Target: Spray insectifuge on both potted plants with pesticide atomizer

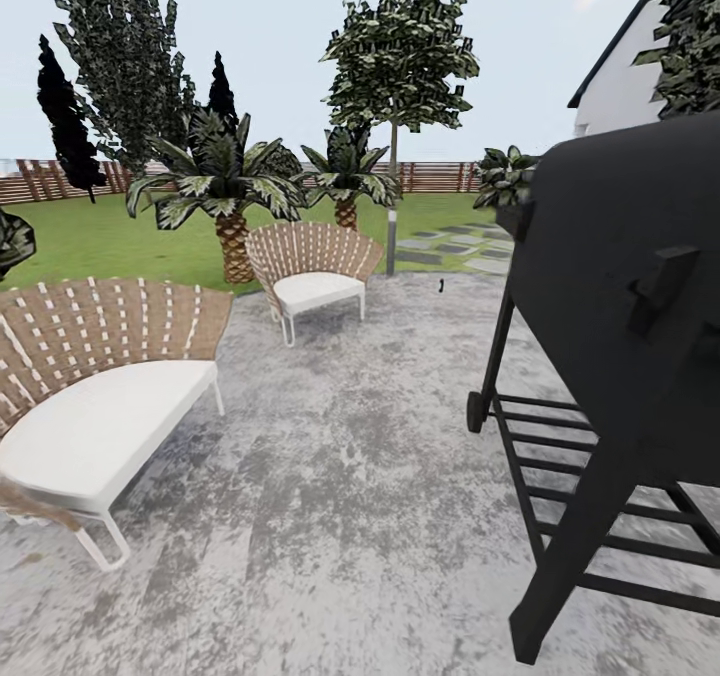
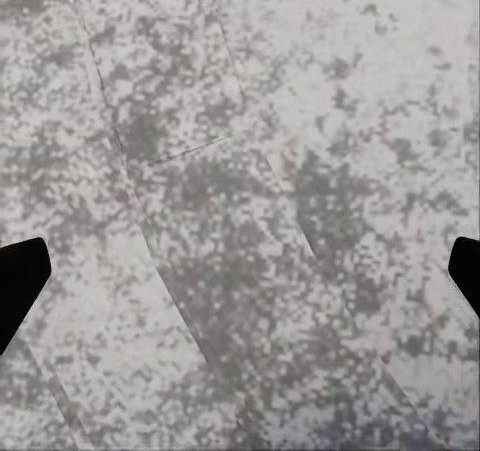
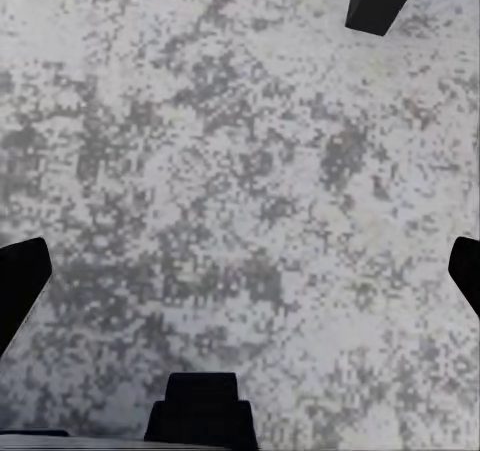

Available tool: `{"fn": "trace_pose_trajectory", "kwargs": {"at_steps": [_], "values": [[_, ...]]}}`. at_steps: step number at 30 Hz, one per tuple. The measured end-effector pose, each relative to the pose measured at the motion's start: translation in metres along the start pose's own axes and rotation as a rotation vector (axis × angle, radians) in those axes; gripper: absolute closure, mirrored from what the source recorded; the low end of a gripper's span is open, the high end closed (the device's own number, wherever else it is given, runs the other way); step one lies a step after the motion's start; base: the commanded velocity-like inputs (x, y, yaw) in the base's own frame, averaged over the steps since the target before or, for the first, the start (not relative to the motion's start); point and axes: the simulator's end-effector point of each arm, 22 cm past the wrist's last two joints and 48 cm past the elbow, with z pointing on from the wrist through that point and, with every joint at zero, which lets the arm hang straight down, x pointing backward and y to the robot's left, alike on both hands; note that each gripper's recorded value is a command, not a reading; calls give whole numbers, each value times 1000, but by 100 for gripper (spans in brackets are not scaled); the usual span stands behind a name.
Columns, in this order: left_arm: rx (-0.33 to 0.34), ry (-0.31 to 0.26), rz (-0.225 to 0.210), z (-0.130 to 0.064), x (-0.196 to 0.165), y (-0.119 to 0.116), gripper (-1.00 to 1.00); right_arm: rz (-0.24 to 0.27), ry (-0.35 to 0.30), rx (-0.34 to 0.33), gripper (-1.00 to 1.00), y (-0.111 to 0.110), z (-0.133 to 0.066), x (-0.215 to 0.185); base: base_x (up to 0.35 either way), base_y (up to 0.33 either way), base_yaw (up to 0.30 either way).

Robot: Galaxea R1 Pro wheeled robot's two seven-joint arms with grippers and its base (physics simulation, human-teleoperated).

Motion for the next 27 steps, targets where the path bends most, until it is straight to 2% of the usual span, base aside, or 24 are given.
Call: {"fn": "trace_pose_trajectory", "kwargs": {"at_steps": [13,27], "values": [[0,0,-1,0,0,0,-100,6,-2,7,-100,-2,0,-1,333,6,0],[-1,0,-3,0,0,1,-100,9,-5,10,-100,-3,0,-3,333,96,0]]}}
